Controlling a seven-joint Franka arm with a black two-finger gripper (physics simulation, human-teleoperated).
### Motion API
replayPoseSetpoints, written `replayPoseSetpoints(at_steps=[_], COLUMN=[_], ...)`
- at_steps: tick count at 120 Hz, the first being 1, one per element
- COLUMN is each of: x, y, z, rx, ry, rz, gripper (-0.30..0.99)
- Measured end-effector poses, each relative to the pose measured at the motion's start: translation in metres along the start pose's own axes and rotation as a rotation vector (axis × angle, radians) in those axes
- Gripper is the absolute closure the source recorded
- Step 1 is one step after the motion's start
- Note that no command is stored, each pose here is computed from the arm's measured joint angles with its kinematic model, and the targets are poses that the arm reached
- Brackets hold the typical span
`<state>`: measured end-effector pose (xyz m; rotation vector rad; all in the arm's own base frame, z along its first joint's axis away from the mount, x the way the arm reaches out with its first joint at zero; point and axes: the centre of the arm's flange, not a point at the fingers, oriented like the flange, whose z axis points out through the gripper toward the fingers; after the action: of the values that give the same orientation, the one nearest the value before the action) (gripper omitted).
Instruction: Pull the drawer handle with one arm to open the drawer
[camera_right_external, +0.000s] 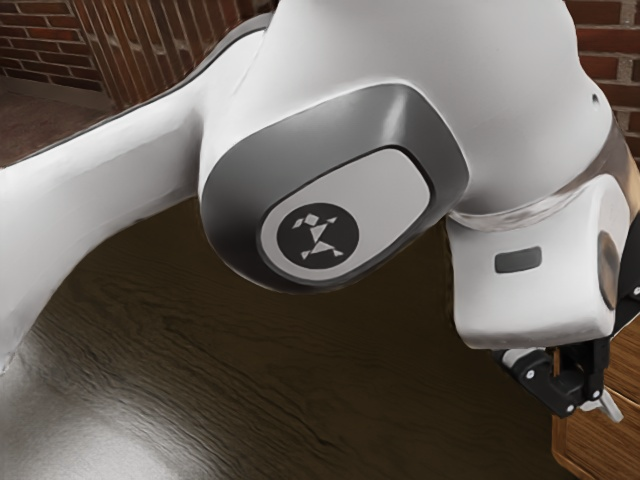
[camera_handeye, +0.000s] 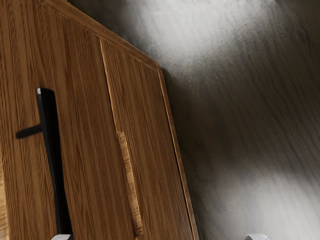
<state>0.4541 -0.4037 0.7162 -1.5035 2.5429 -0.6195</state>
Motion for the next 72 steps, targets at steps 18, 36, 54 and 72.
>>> replayPoseSetpoints(at_steps=[18,36,54,72], x=[0.009,0.002,-0.003,-0.007], y=[-0.01,-0.02,-0.027,-0.033], z=[0.01,0.021,0.037,0.052], rx=[0.034,0.053,0.051,0.042], ry=[0.021,0.032,0.045,0.055], rz=[0.055,0.074,0.087,0.094], gripper=[0.34,0.37,0.38,0.39])
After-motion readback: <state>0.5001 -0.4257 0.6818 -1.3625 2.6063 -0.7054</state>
